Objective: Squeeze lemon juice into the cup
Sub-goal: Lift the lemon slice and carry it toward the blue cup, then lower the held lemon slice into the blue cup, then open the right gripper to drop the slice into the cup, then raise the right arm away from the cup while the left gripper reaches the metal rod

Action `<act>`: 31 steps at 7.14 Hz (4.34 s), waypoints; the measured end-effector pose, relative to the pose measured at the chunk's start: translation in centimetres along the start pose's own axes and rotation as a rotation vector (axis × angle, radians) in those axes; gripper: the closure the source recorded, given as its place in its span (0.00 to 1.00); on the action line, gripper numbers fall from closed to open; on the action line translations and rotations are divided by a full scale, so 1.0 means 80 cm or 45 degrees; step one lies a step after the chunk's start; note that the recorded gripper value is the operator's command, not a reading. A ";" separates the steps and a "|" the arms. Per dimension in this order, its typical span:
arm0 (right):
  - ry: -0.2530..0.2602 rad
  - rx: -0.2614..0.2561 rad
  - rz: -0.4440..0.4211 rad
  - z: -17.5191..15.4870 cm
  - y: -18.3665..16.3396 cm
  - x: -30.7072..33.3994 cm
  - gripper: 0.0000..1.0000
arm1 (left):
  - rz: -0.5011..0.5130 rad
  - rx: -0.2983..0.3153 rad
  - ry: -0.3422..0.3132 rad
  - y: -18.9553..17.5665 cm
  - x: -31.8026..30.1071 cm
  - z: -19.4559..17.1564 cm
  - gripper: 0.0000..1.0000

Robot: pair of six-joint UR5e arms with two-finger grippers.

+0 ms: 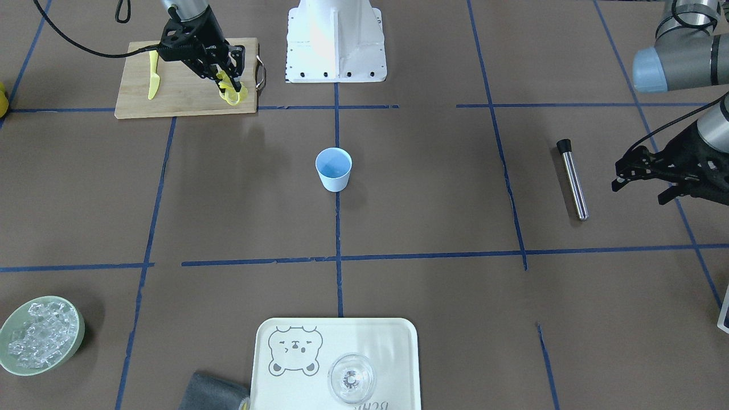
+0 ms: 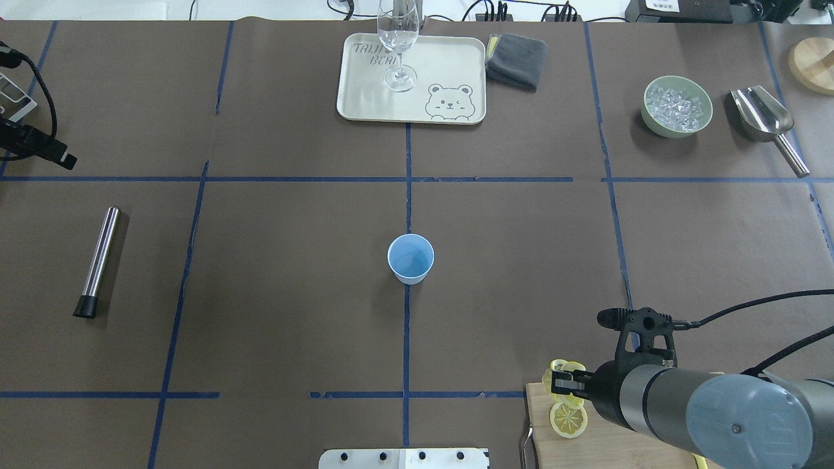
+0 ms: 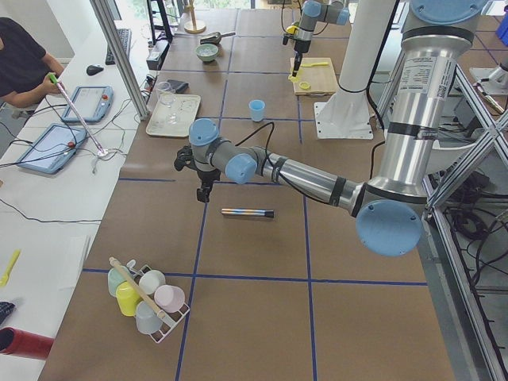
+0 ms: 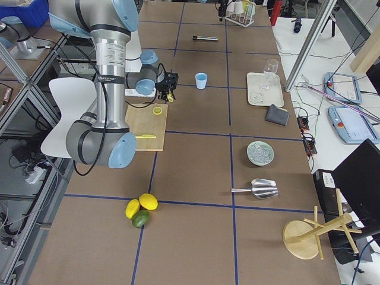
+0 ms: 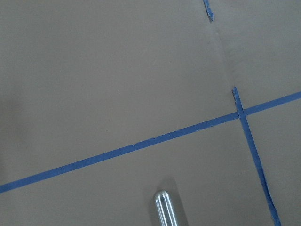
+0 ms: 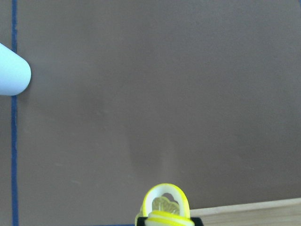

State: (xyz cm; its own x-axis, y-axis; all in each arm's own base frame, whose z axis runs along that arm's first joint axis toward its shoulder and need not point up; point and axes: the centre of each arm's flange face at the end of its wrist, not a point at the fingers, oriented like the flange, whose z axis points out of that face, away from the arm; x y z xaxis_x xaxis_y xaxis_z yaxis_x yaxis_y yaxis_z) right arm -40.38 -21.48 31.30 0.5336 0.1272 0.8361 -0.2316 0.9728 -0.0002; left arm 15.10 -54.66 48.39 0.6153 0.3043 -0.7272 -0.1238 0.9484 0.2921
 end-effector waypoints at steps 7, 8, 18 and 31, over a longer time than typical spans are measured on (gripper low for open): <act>0.000 0.164 0.023 -0.005 -0.126 -0.225 0.65 | -0.005 -0.004 -0.001 0.002 -0.011 0.011 0.00; 0.019 0.174 0.016 0.010 -0.139 -0.246 0.65 | -0.005 -0.005 0.000 0.002 -0.012 0.011 0.00; 0.128 0.134 -0.020 0.088 -0.165 -0.313 0.31 | -0.003 -0.002 0.001 0.002 -0.010 0.010 0.00; 0.172 0.028 -0.175 -0.033 -0.367 -0.120 0.00 | -0.180 -0.138 -0.006 0.017 0.017 0.082 0.00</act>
State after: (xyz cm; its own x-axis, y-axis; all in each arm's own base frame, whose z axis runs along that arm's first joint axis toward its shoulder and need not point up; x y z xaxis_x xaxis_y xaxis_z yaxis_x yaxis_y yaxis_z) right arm -36.58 -50.77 21.82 0.6654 0.0197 0.7462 -0.1658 0.9786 0.1220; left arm 20.85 -53.56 51.84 0.6360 0.1667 -0.7535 -0.1186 0.9859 0.1181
